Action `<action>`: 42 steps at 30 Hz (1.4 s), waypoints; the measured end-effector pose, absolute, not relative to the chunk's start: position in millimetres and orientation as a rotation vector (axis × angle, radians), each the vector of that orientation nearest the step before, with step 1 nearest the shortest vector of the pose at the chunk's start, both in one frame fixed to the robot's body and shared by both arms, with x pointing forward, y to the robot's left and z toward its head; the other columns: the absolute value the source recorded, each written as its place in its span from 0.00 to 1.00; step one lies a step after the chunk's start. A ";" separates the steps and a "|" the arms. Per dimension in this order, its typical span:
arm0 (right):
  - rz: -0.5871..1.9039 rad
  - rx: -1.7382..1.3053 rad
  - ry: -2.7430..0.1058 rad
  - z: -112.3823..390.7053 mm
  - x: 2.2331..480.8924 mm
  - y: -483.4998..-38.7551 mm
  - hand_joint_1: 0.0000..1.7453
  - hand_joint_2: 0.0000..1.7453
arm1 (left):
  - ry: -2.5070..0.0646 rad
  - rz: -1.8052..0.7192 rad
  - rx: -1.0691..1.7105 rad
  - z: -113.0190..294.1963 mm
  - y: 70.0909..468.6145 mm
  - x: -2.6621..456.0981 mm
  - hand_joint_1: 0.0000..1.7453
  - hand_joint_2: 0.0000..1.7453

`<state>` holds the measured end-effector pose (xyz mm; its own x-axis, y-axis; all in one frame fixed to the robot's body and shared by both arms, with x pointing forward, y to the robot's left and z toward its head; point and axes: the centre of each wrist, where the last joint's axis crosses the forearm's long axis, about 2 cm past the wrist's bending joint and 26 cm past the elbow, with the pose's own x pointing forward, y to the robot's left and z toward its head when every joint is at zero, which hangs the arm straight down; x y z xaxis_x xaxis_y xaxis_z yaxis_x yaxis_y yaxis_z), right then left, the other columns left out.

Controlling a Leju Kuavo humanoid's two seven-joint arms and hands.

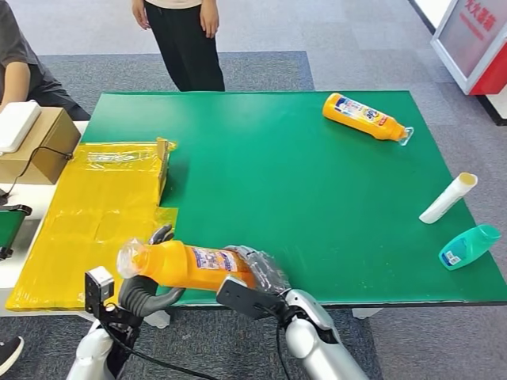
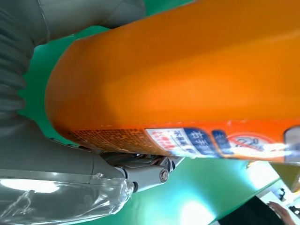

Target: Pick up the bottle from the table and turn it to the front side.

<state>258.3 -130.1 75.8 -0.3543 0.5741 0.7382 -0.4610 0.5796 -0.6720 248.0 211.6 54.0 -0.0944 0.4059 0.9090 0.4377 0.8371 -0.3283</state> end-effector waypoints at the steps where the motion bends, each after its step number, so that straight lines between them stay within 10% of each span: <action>1: 1.086 -0.096 -1.613 75.4 259.1 -126.9 1.00 1.00 | -1.704 -0.038 -0.678 53.0 209.7 248.2 0.18 1.00; 4: 1.118 -0.083 -1.621 74.5 261.1 -119.0 1.00 1.00 | -1.700 -0.062 -0.739 50.0 204.4 248.6 0.57 1.00; 7: 1.140 -0.072 -1.622 74.3 263.1 -114.3 1.00 1.00 | -1.696 -0.100 -0.790 46.5 200.0 246.9 0.59 1.00; 11: 1.159 -0.059 -1.612 72.4 264.5 -111.1 1.00 1.00 | -1.694 -0.130 -0.825 41.2 199.8 243.9 0.89 1.00; 18: 1.179 -0.046 -1.589 66.6 263.1 -108.3 1.00 1.00 | -1.700 -0.172 -0.796 38.0 204.4 243.8 1.00 1.00; 21: 1.182 -0.047 -1.578 64.7 262.6 -108.1 1.00 1.00 | -1.705 -0.195 -0.759 37.5 204.7 243.9 0.75 1.00; 25: 1.181 -0.052 -1.563 62.2 261.5 -108.6 1.00 1.00 | -1.710 -0.225 -0.694 37.5 204.6 244.3 0.04 1.00; 37: 1.211 -0.024 -1.554 59.2 254.0 -99.0 1.00 1.00 | -1.688 -0.279 -0.700 40.2 192.7 244.0 0.00 1.00; 38: 1.211 -0.022 -1.554 59.2 253.9 -98.6 1.00 1.00 | -1.688 -0.278 -0.704 40.3 192.4 244.0 0.05 1.00; 42: 1.211 -0.020 -1.555 59.2 253.7 -97.6 1.00 1.00 | -1.697 -0.276 -0.704 40.8 191.9 244.1 1.00 1.00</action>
